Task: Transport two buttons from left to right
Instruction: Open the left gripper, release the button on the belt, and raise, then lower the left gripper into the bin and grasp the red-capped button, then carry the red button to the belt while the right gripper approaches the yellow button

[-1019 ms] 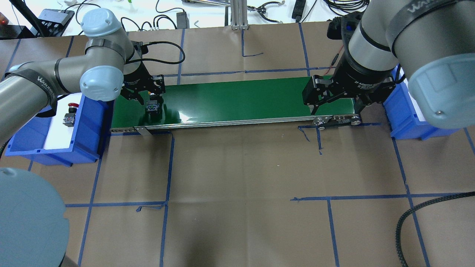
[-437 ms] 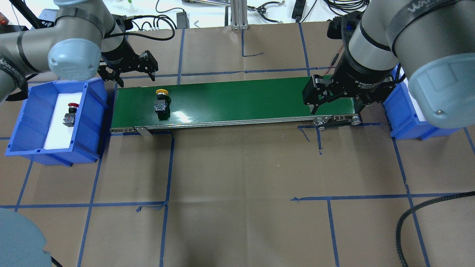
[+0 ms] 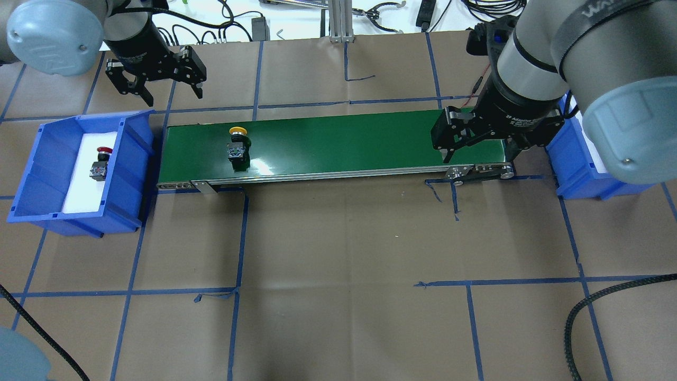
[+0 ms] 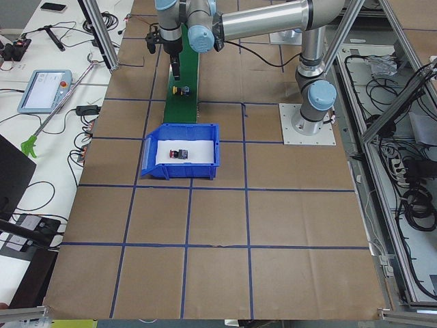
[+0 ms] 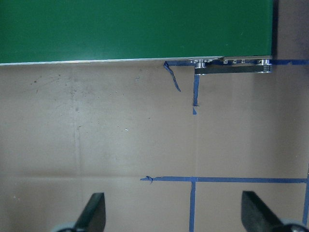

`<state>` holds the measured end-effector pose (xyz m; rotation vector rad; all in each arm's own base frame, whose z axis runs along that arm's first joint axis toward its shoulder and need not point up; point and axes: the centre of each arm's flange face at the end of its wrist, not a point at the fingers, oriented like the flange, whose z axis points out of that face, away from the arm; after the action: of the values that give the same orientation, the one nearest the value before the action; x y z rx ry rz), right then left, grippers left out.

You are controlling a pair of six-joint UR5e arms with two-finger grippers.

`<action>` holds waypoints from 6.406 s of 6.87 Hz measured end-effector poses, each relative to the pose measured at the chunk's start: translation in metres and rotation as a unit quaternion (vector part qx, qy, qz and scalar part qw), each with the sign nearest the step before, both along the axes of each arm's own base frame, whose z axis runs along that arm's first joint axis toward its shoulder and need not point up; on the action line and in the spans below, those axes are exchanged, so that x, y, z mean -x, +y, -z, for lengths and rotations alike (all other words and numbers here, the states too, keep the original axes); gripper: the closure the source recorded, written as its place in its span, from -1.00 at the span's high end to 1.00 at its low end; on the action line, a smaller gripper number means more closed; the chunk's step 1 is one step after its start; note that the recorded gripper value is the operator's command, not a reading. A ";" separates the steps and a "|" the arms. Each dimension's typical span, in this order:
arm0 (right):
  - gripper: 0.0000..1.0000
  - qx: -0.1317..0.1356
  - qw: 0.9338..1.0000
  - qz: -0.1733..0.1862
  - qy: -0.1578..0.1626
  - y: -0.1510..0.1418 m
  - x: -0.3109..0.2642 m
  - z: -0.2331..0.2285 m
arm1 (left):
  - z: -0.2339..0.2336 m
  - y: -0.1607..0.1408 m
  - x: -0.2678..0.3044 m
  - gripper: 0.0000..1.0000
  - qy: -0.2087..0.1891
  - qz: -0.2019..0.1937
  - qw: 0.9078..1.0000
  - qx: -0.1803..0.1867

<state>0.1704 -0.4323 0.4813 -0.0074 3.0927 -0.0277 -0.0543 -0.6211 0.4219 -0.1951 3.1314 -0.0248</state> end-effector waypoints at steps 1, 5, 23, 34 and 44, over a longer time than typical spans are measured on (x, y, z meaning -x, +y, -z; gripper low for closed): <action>1.00 0.000 1.000 0.000 0.000 0.000 0.000 0.000 | -0.003 -0.003 -0.033 1.00 0.000 0.013 1.000 -0.001; 1.00 0.002 1.000 -0.001 0.000 0.000 0.000 -0.001 | 0.016 0.002 -0.195 1.00 0.004 0.059 0.998 -0.015; 1.00 0.000 1.000 -0.001 0.000 0.000 0.000 0.000 | 0.213 0.001 -0.262 -0.62 0.008 0.065 0.998 -0.017; 1.00 0.000 1.000 -0.001 0.000 0.000 0.000 0.001 | 0.025 0.016 -0.246 -0.88 -0.011 0.067 0.996 -0.054; 1.00 0.000 1.000 -0.001 0.000 0.000 0.000 0.000 | 0.028 -0.003 -0.016 -0.88 -0.024 0.073 0.995 -0.056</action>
<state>0.1704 -0.4322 0.4809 -0.0115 3.0925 -0.0285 -0.0385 -0.6238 0.3936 0.0357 3.0812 0.1430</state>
